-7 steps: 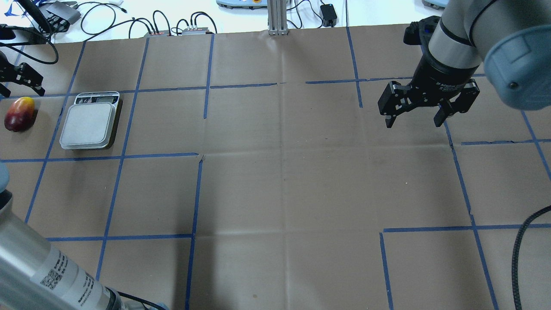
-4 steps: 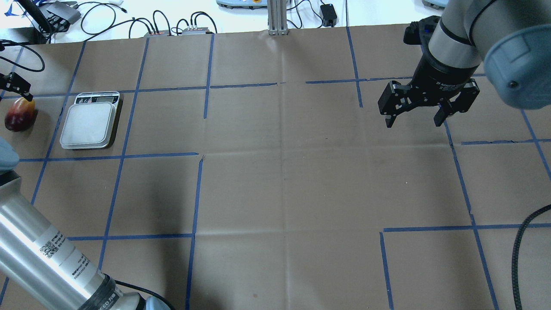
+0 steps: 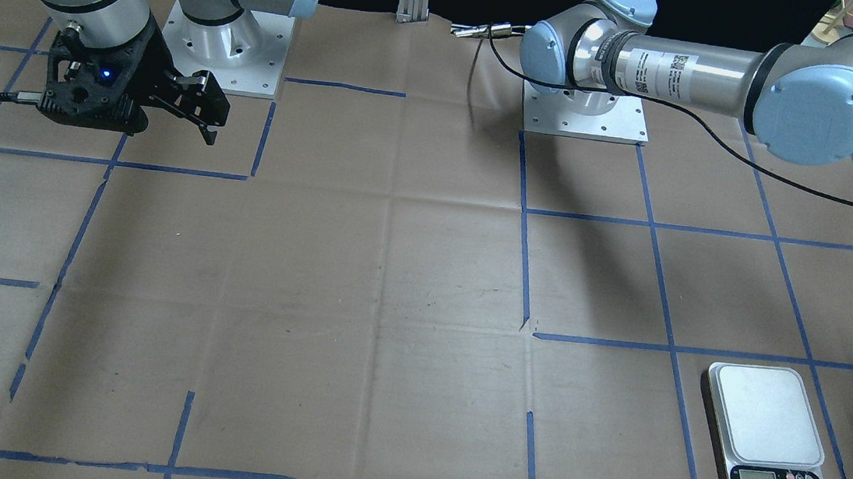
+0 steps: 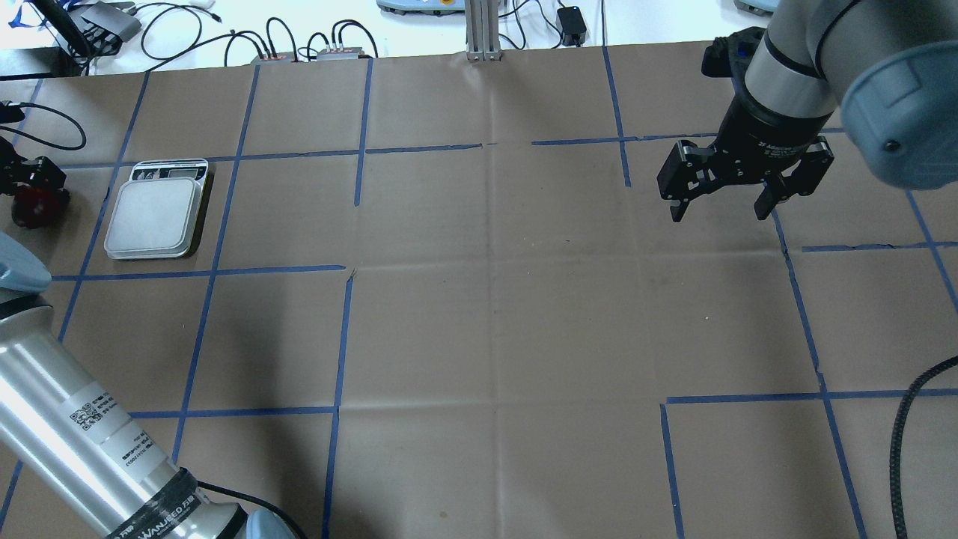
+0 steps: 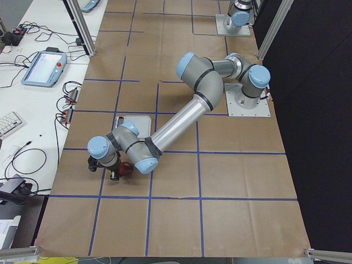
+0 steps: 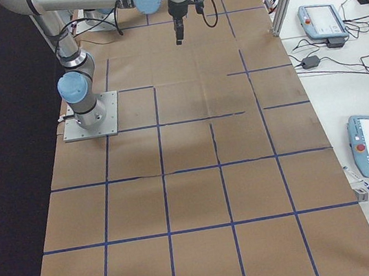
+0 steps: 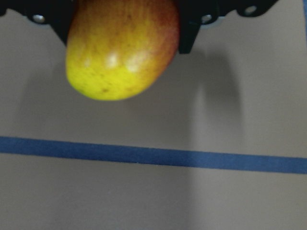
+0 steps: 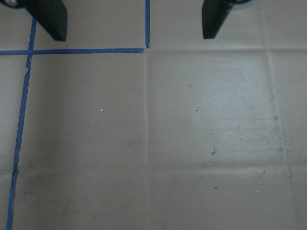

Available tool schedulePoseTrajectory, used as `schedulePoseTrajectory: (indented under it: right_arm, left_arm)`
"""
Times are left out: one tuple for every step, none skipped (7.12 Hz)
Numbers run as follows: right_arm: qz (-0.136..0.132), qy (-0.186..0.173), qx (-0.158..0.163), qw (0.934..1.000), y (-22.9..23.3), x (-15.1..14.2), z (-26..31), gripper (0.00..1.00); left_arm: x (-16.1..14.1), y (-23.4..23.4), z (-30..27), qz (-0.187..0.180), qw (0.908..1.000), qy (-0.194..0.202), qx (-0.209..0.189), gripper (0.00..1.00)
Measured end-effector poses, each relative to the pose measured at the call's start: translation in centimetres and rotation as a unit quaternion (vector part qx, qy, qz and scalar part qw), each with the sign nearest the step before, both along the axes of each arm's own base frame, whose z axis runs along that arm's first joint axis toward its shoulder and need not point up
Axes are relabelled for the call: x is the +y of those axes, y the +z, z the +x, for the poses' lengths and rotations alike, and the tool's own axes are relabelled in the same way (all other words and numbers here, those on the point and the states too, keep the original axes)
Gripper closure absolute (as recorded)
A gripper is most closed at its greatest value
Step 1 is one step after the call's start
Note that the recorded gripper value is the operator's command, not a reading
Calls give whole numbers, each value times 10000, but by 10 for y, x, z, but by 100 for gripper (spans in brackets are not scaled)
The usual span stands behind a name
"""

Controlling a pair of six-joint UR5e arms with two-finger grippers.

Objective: Weigh mango
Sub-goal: 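Close the left gripper on the mango and lift it, then carry the mango with the left gripper over the white scale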

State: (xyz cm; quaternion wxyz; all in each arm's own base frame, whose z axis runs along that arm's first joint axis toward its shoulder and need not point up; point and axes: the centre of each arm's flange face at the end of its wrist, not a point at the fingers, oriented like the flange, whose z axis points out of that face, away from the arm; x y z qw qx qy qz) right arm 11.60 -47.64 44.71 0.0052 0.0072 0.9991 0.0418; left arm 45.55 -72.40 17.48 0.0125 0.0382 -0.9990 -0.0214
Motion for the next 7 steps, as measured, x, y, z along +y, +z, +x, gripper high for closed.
schedulePoseTrajectory:
  right_arm:
    - [-1, 0, 0, 10000, 0, 0, 0, 0]
    - [0, 0, 0, 10000, 0, 0, 0, 0]
    - [0, 0, 0, 10000, 0, 0, 0, 0]
    - [0, 0, 0, 10000, 0, 0, 0, 0]
    - [-1, 0, 0, 10000, 0, 0, 0, 0]
    - [0, 0, 0, 10000, 0, 0, 0, 0]
    - [-1, 0, 0, 10000, 0, 0, 0, 0]
  left_arm:
    - [3, 17, -11, 102, 9999, 2, 74, 100]
    - [6, 42, -36, 189, 9997, -59, 139, 100]
    - [9, 61, -77, 272, 9992, -215, 207, 100]
    - [15, 67, -122, 333, 9984, -389, 247, 99]
    - [20, 68, -164, 322, 9977, -556, 225, 96]
    - [22, 63, -197, 324, 9970, -669, 214, 69]
    - [21, 55, -214, 349, 9965, -726, 224, 13]
